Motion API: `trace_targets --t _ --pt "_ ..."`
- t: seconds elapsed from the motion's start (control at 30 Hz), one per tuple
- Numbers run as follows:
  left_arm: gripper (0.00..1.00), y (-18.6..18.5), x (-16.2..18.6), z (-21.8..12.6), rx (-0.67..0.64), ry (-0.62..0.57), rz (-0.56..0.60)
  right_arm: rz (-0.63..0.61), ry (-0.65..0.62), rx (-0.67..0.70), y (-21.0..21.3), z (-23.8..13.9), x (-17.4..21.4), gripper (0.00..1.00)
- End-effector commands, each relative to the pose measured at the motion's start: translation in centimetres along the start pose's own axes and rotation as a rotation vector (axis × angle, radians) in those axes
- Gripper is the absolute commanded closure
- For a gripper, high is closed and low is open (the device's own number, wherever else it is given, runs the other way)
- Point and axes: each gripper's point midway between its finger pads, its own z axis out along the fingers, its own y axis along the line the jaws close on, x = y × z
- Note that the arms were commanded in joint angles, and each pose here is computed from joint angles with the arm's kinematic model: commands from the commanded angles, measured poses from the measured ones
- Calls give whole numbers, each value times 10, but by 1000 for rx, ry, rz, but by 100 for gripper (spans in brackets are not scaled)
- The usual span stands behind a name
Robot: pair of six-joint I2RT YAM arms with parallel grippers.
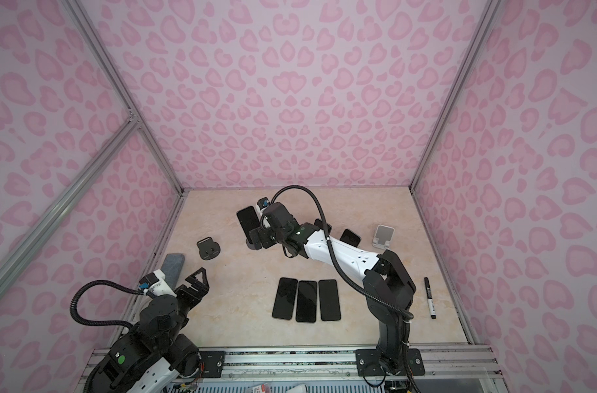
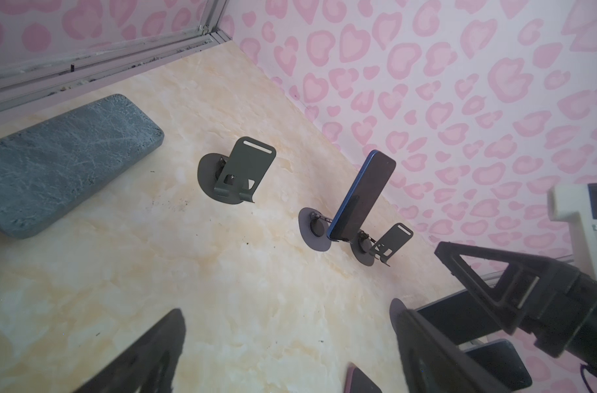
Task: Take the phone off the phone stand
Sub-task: 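Lower the open right gripper around the blue-edged phone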
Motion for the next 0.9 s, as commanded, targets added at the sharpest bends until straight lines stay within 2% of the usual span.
trace_targets --t 0.0,0.07,0.13,0.3,0.47,0.6,0.87 --pt "0 -4 -9 -1 -15 -23 -47 23 -51 -28 -2 4 -13 3" --pt "2 -6 -12 -2 -22 -20 -37 -8 -37 -63 8 10 -11 3" --pt "4 -6 -8 0 -24 -8 -31 -41 -28 -28 9 19 -10 3" --pt "4 -1 9 9 -26 31 -46 -39 -28 -25 13 46 -24 2" --pt "4 3 12 8 -39 44 -20 -50 -40 -11 15 74 -35 2" --pt "4 1 13 8 -28 52 -14 -70 -65 8 15 87 -36 2" --pt "4 3 15 10 -32 49 0 -112 -31 28 10 107 -27 2"
